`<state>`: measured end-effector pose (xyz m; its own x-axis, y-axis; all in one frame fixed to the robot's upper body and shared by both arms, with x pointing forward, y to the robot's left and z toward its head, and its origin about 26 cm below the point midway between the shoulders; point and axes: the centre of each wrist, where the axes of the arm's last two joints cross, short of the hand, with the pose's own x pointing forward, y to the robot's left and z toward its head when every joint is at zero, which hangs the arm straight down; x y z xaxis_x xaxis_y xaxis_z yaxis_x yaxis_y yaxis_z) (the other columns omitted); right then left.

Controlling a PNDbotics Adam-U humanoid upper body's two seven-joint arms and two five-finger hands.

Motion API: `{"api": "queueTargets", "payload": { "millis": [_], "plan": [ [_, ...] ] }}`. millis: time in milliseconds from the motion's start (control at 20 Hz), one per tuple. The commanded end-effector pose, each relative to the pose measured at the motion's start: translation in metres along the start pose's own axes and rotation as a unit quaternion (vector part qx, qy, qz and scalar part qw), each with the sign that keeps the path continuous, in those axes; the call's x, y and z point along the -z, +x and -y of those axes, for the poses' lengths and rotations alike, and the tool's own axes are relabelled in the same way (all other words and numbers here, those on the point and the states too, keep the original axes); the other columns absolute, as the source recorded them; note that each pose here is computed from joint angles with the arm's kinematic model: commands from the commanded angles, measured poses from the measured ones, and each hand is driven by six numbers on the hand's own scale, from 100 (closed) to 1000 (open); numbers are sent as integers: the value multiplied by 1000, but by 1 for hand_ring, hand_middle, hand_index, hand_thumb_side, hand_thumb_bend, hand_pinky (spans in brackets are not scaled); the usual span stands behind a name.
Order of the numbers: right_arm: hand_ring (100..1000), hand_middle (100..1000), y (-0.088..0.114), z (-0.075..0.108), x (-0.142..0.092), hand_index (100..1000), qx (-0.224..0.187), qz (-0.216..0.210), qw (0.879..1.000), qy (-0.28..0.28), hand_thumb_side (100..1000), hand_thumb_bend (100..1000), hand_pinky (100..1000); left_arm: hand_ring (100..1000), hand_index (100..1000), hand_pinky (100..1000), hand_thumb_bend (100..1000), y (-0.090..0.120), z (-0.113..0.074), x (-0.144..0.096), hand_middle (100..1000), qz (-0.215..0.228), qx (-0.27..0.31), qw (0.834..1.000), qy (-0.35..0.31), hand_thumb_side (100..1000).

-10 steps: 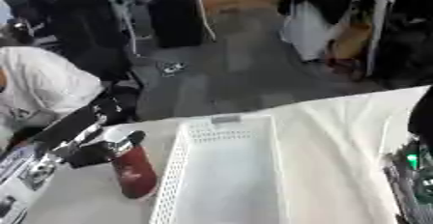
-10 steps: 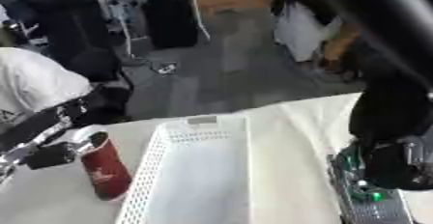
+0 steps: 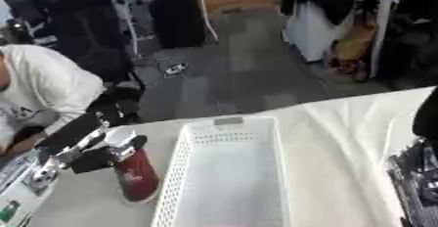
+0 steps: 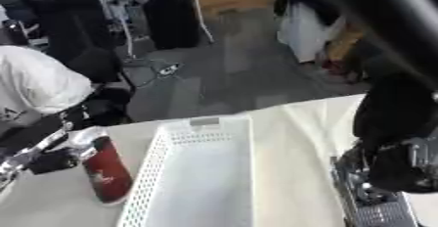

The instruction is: Pick up objects on the table and place them in the box.

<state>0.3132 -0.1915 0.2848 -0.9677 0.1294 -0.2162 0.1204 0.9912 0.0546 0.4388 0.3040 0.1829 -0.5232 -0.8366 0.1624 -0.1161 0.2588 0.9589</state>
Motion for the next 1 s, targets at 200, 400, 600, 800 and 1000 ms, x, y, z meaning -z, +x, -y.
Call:
{"api": "queueTargets", "payload": {
  "millis": [200, 400, 600, 800, 1000],
  "plan": [
    [352, 371, 2, -3, 6, 455, 11, 19, 1000, -14, 1000, 100, 247, 1000, 1000, 1000, 370, -8, -8, 0, 1000, -9, 7, 1000, 6, 1000],
    [352, 371, 2, -3, 7, 455, 12, 19, 1000, -15, 1000, 100, 247, 1000, 1000, 1000, 369, -11, -4, 0, 1000, -12, 8, 1000, 2, 1000],
    [352, 371, 2, -3, 7, 455, 12, 19, 1000, -15, 1000, 100, 247, 1000, 1000, 1000, 364, -14, -2, 1, 1000, -16, 8, 1000, 2, 1000],
    [351, 371, 2, -3, 7, 455, 13, 19, 1000, -16, 1000, 100, 246, 1000, 1000, 1000, 360, -17, 1, 1, 1000, -22, 5, 1000, 3, 1000],
    [351, 371, 2, -3, 7, 455, 13, 19, 1000, -16, 1000, 100, 246, 1000, 1000, 1000, 360, -20, 1, 2, 1000, -25, 4, 1000, 5, 1000]
  ]
}}
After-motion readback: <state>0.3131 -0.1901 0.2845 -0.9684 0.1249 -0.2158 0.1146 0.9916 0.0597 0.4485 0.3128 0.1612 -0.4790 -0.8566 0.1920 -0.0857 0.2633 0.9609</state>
